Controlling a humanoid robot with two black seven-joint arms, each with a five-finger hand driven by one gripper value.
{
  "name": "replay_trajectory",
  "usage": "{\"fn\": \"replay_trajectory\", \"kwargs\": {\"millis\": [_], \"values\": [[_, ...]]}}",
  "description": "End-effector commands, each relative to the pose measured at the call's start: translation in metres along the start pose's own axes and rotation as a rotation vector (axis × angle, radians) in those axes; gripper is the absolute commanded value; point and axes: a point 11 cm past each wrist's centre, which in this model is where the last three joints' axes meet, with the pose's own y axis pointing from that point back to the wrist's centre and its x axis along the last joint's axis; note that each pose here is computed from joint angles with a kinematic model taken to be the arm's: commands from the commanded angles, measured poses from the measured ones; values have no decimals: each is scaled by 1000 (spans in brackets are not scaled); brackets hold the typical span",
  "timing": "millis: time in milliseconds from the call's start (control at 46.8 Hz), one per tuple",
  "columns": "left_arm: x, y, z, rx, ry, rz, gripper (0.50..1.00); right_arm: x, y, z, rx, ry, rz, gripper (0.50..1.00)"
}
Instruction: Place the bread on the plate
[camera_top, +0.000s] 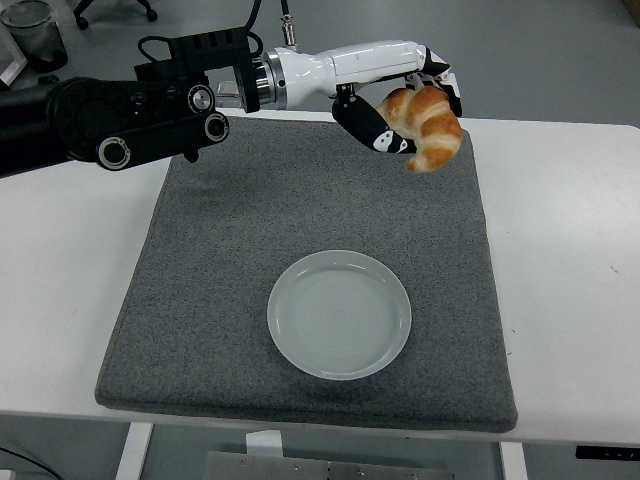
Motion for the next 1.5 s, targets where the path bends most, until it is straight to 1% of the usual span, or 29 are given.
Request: {"fn": "replay_trajectory", "kwargs": {"millis": [0, 43, 150, 256, 363, 641, 919, 1068, 1132, 1197, 1474], "values": [[-8, 9, 5, -14, -2, -19, 500, 0, 0, 0, 0, 0, 0, 938], [-11, 14, 8, -22, -8, -29, 500, 0, 0, 0, 0, 0, 1, 938], [-26, 28, 3, -17, -17, -61, 500, 0, 0, -1, 2, 0, 0, 938], [-45, 44, -12, 13, -25, -89, 500, 0, 0, 0, 0, 0, 1, 938], [-64, 52, -21, 25, -21, -95, 500, 0, 0, 0, 0, 0, 0, 938], [-94, 62, -32, 47, 32, -94, 500, 0, 0, 0, 0, 0, 0, 938], [-139, 77, -42, 70, 55, -135, 500, 0, 0, 0, 0, 0, 0, 938], [-150, 83, -46, 87, 71, -127, 500, 0, 0, 0, 0, 0, 0, 940], [-154, 82, -47, 88, 76, -122, 500, 0, 0, 0, 0, 0, 0, 938], [-158, 78, -44, 77, 85, -122, 500, 0, 0, 0, 0, 0, 1, 938], [-173, 84, -48, 98, 118, -116, 500, 0, 0, 0, 0, 0, 0, 940]]}}
